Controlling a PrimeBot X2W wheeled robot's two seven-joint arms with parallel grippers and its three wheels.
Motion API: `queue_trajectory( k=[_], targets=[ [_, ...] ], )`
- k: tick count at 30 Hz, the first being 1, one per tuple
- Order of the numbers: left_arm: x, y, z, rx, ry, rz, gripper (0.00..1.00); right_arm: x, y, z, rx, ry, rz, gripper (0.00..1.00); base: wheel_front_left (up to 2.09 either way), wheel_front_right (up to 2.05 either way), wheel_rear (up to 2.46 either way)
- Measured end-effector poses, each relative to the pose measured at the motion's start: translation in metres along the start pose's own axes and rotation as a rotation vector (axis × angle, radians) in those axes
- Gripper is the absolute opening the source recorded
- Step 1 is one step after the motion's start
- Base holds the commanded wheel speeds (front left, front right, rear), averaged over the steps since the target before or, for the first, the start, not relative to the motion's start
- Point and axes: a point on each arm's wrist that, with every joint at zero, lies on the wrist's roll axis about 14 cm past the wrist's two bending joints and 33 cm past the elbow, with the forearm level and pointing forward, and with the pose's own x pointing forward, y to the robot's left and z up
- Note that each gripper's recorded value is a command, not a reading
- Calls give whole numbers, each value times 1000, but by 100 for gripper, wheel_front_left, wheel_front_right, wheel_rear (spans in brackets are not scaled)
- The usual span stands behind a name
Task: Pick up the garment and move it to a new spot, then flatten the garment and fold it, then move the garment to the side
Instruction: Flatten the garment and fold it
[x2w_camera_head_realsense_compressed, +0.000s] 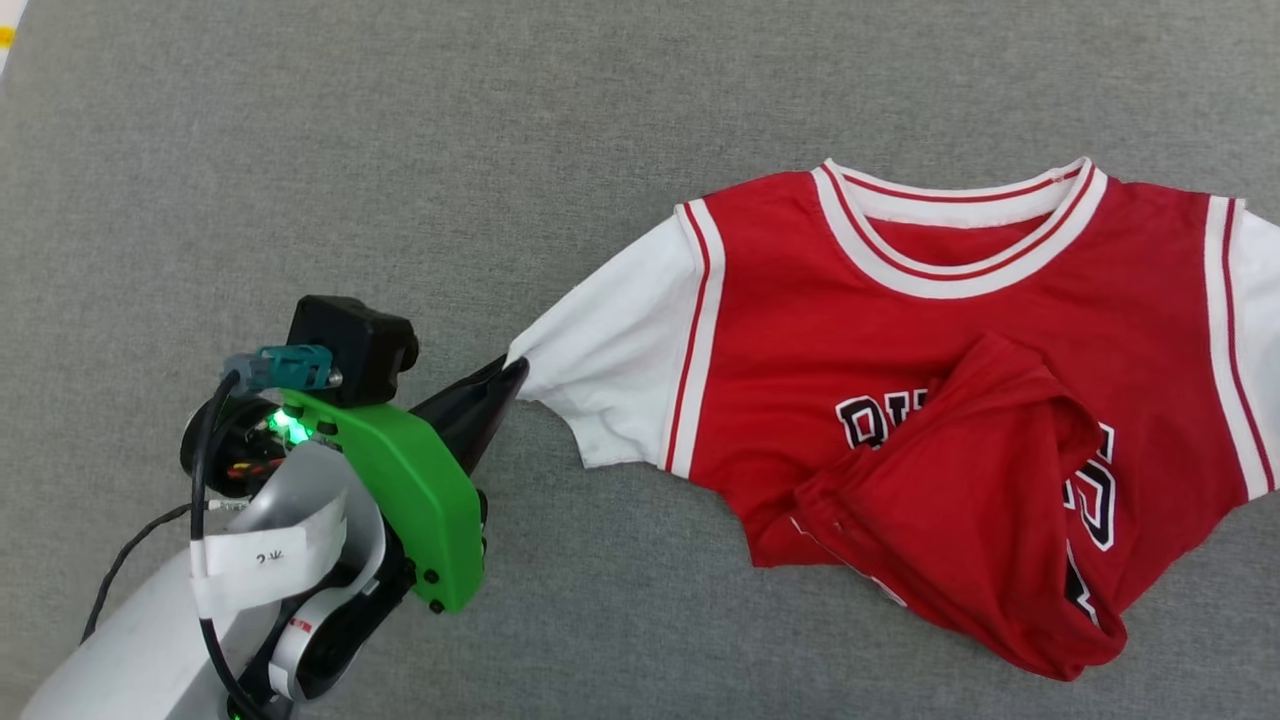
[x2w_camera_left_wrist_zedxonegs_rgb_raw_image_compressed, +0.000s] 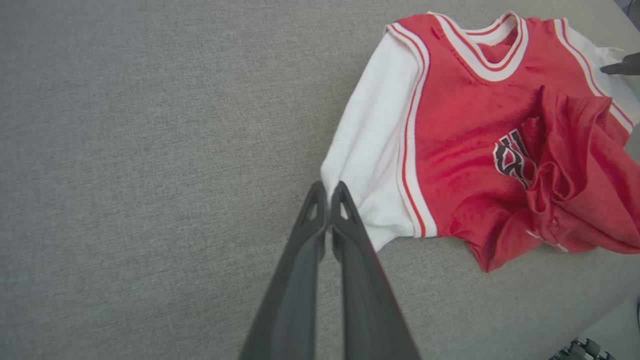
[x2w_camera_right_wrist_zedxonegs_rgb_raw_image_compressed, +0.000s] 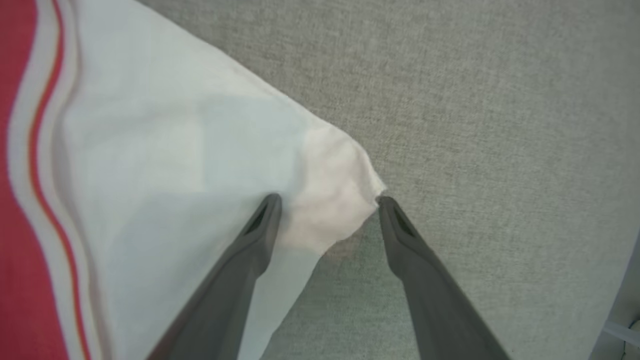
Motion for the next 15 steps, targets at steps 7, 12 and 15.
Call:
queue_trajectory(
  k=[7, 12, 15],
  targets=[
    [3, 7, -6, -16, 10, 17, 0, 19, 11, -12, -59, 69, 31, 100, 0, 0, 0],
    [1, 14, -5, -13, -5, 41, 0, 18, 19, -13, -72, 47, 62, 0, 0, 0, 0],
    [-3, 17, 2, -8, -41, 54, 0, 13, 18, 1, -84, -50, 49, 0, 0, 0, 0]
  ],
)
